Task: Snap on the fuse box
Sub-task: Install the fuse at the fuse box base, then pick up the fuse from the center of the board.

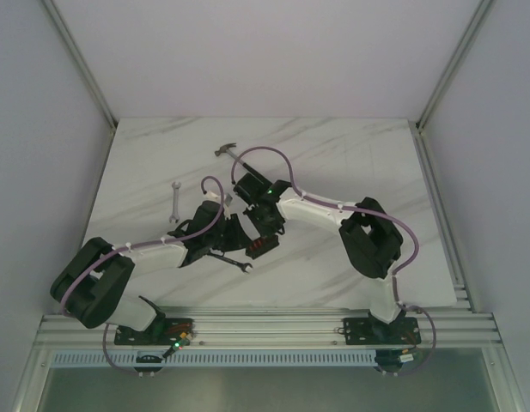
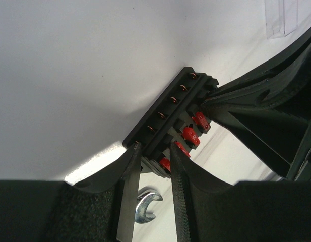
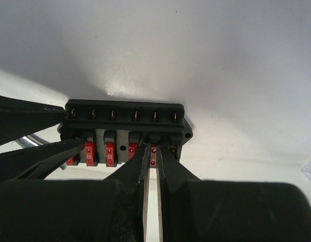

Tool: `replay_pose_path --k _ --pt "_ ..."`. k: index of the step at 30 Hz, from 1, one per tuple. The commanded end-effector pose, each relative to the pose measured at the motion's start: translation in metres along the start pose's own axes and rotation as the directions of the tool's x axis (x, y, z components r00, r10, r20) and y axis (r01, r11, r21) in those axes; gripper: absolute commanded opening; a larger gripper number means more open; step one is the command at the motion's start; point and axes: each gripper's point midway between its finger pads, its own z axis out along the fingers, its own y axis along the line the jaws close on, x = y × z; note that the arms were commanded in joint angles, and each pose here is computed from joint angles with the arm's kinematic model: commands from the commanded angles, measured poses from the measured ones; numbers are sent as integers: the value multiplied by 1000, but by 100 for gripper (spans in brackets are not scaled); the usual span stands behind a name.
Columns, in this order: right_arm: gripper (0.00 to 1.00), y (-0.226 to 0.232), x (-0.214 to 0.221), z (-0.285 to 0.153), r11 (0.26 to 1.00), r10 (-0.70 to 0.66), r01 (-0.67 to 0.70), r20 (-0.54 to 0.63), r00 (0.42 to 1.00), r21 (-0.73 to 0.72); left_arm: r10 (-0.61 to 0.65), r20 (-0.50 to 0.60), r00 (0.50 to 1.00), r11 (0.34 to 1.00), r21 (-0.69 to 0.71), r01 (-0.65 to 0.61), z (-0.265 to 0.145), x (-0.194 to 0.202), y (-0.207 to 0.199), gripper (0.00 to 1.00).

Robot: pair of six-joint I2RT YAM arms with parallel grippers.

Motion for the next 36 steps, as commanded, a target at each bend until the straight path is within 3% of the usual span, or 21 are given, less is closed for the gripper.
replay_pose_path --k 1,4,9,14,20,27,31,36 --pt "0 -3 112 95 999 -25 38 -344 939 29 -2 -19 1000 998 -60 1 -2 12 18 39" --pt "0 3 83 65 1000 -25 25 -231 973 -2 1 9 1000 998 -60 0 -6 7 18 39" --pt "14 9 35 4 999 -16 14 -33 999 -47 11 59 998 999 -54 -8 -13 -4 13 41" --pt "21 10 -2 -45 997 -13 23 134 991 -73 23 106 994 998 -60 -17 -19 -14 12 46" --pt "32 6 -30 -70 993 17 12 249 968 -114 35 181 983 997 -73 -22 -27 -33 10 50" --pt "41 -33 -52 -53 999 28 -17 345 938 -35 57 227 972 994 -104 -34 -29 -48 14 59" --pt "41 -61 -90 -33 999 40 -51 446 894 12 46 242 969 991 -132 -14 -26 -56 25 66" --pt "41 -82 -129 -7 993 52 -95 480 876 64 18 224 974 991 -134 12 -17 -61 32 78"
